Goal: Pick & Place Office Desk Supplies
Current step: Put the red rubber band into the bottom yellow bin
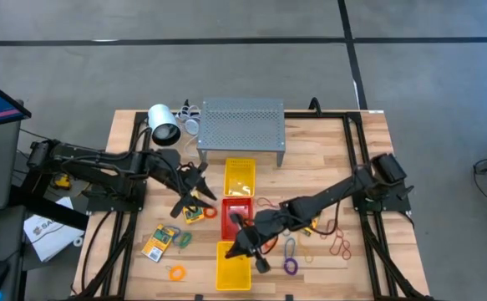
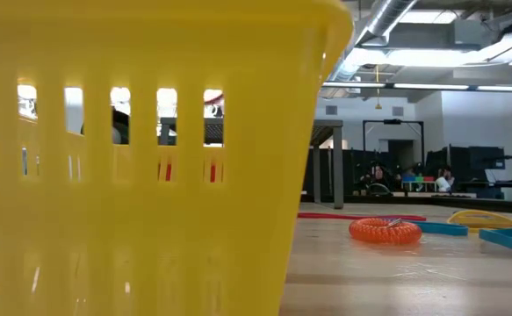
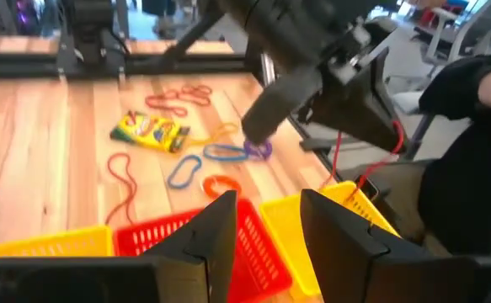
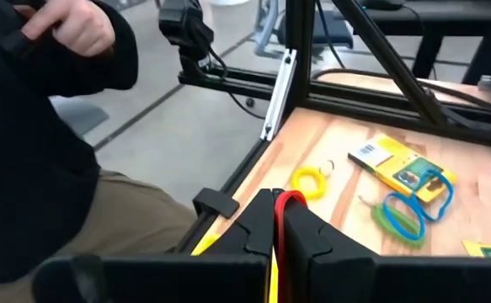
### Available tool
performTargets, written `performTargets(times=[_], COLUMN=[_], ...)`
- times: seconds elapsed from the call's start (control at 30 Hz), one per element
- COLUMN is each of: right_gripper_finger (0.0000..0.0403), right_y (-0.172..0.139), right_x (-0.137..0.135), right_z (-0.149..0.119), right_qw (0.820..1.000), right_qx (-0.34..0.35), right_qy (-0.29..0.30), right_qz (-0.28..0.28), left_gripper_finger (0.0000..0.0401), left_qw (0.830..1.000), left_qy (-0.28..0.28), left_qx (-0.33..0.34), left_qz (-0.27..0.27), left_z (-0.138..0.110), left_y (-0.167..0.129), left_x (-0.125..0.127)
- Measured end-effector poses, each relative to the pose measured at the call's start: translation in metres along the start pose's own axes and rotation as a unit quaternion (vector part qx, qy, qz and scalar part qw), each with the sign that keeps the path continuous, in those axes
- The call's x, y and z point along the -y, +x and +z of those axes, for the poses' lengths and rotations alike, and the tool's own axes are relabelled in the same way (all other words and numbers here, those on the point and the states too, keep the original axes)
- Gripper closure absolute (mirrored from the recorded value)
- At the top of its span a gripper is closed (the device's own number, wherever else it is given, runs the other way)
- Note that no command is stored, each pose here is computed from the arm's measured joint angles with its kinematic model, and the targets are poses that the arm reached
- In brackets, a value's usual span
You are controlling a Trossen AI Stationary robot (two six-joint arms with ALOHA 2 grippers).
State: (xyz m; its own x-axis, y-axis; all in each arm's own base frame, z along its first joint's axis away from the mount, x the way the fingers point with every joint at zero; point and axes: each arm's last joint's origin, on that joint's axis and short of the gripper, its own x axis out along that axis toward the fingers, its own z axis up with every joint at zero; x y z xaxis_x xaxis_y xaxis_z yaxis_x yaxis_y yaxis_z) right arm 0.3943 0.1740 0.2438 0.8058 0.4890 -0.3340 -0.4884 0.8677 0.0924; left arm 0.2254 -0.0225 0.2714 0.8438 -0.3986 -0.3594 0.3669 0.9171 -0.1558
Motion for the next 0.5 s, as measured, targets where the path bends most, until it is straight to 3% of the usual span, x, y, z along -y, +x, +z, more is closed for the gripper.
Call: performTargets(times=[0.27, 0.5], right_gripper_finger=[0.0403, 0.0403], right_y=[0.002, 0.004], right_x=[-0.015, -0.028], right_z=[-0.002, -0.005], right_qw=[0.999, 0.998], right_qx=[-0.003, -0.003], right_qy=[0.015, 0.039], right_qz=[-0.045, -0.047], left_gripper_finger=[0.0279, 0.0280], left_qw=[0.997, 0.997], left_qy=[-0.025, -0.058], left_qx=[-0.052, -0.034], left_qz=[0.044, 0.044], left_z=[-0.022, -0.038], left_y=[-0.004, -0.016], left_x=[-0.002, 0.004])
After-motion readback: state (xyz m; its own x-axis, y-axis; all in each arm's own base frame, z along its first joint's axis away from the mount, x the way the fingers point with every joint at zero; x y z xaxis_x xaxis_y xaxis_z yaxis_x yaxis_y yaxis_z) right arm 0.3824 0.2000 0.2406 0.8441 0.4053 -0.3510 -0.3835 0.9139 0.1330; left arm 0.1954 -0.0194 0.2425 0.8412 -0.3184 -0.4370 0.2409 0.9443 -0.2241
